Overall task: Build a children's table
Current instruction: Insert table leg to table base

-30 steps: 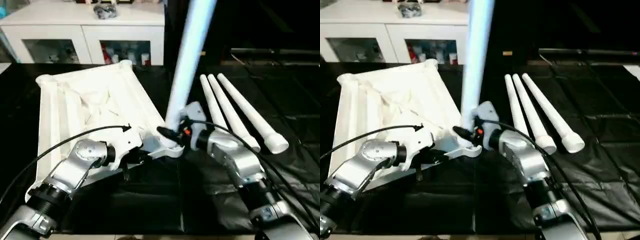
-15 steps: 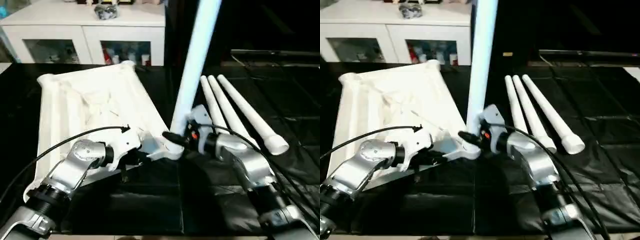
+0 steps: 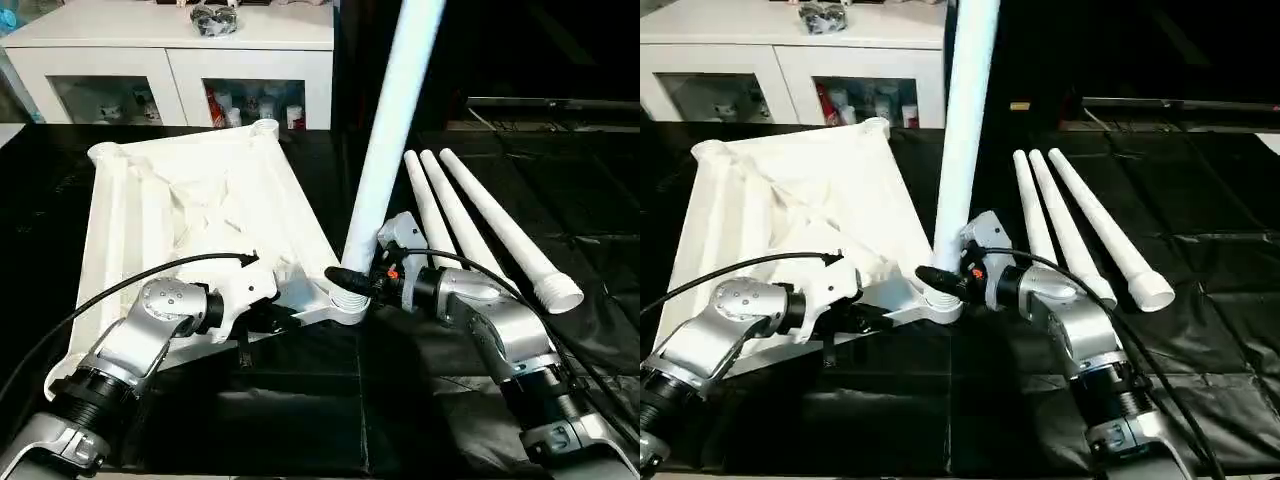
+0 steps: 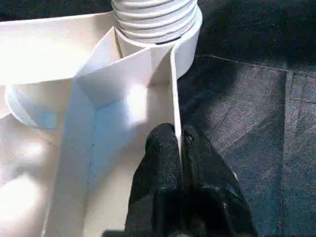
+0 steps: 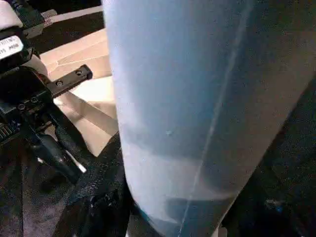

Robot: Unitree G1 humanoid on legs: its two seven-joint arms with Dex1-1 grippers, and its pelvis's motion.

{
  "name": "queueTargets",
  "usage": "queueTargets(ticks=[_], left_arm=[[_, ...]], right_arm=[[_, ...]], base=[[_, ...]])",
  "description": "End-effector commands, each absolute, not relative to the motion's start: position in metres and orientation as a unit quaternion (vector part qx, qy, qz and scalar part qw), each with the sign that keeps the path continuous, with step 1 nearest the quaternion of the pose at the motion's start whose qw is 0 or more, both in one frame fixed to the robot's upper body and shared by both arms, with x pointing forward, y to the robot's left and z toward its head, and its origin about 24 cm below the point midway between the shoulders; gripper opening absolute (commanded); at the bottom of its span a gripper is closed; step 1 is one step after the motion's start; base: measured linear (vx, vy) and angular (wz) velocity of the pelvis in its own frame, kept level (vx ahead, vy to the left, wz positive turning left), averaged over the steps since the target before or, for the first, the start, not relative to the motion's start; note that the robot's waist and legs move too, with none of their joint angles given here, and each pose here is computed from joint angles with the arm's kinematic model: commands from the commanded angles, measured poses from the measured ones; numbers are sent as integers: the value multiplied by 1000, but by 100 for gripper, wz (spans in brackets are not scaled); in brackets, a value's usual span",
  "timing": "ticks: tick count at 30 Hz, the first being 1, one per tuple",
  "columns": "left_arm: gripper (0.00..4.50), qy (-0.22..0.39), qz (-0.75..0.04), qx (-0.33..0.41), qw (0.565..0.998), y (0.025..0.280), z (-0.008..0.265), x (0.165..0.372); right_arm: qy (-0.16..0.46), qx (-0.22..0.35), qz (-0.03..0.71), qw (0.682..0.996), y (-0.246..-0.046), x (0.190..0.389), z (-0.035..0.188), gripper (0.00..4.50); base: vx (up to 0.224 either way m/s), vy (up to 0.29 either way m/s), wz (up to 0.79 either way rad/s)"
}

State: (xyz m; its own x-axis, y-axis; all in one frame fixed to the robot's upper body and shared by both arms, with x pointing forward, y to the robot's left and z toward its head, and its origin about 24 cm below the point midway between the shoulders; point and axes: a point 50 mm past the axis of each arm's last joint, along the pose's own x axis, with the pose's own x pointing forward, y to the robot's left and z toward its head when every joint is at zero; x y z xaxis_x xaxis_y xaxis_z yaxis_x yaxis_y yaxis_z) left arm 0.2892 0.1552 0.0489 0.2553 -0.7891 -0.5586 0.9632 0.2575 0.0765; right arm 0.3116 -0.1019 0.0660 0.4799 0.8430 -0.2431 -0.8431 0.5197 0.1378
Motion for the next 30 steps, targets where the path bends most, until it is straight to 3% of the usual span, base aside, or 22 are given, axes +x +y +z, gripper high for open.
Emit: queueTargets(ticks=[1,6,14,20,21,25,30], left_arm=[[0,223,-600,205,741,149,41,283],[0,217,-587,187,757,149,43,284],[0,209,-553,182,786,154,47,293],[0,203,-518,191,809,159,52,305],[0,202,-515,191,811,159,52,307],[0,202,-514,196,811,158,51,308],[0,202,-527,209,799,159,50,306]], right_arm=[[204,27,468,859,-106,307,40,194],[202,118,422,876,-119,307,31,194],[196,131,408,882,-128,292,16,194],[154,79,405,898,-130,281,14,194],[154,44,412,897,-130,277,11,194],[165,-35,449,878,-126,270,6,194],[165,-59,483,858,-116,275,8,194]], base=[[0,0,0],[0,0,0],[0,0,0],[0,0,0],[0,0,0],[0,0,0],[0,0,0]])
